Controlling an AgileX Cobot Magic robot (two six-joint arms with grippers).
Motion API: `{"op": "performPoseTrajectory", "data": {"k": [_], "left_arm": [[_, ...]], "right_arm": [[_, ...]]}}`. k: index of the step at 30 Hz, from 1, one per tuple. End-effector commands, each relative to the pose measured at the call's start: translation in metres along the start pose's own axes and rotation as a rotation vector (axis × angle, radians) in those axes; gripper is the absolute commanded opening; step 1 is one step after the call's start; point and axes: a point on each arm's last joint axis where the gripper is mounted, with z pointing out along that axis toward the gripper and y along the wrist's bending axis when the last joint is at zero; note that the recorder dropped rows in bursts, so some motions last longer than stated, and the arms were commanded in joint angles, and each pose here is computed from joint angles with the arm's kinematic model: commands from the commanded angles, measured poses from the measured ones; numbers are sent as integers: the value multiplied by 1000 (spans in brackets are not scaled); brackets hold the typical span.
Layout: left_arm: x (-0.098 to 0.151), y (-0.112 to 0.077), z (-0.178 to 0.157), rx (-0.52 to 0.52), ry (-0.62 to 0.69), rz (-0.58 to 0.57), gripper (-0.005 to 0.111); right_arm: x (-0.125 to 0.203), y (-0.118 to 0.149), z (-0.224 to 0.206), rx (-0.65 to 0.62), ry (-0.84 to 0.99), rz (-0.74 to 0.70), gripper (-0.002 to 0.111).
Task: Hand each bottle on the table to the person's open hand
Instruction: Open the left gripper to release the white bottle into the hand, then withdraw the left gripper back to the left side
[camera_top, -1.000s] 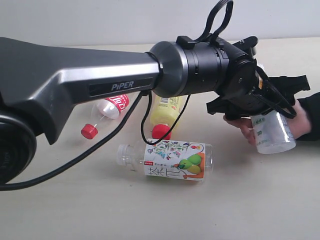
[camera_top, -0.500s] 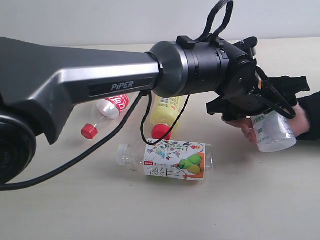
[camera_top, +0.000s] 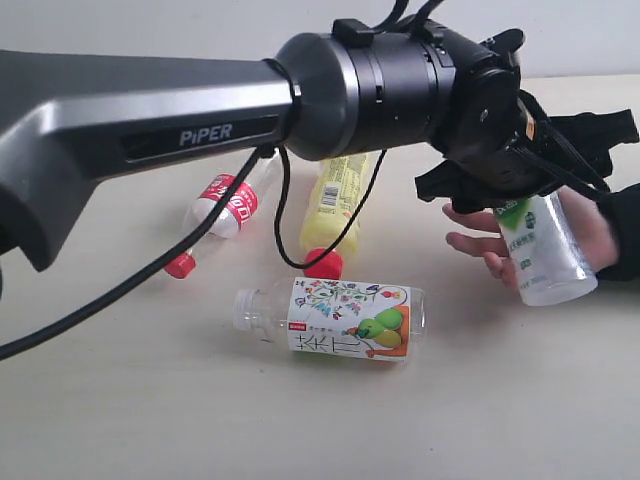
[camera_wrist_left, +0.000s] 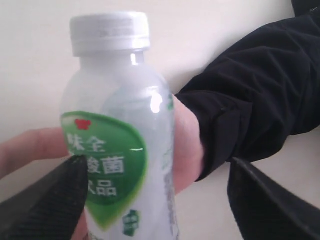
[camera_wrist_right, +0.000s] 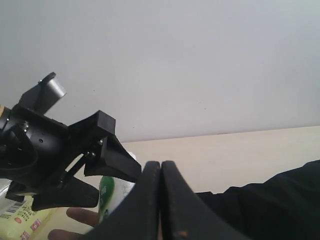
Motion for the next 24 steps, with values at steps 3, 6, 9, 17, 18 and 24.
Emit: {"op": "performPoseTrajectory", "data": {"k": [3,6,9,17,18,24], "left_arm": [[-9,-5,-17,-4,-10,35,74],[-15,-10,-30,12,-25,60,73],[-23,-16,-49,19,-38,81,66],[-42,-16,-119,-89,6,277,1],[-43,-16,-126,-100,2,305,1],[-11,-16,-176,-302,-68,605,0]], "right_arm": [[1,0,0,5,-5,0,0],[1,0,0,5,-5,0,0],[1,0,0,5,-5,0,0],[1,0,0,5,-5,0,0],[1,0,0,5,-5,0,0],[1,0,0,5,-5,0,0]]}}
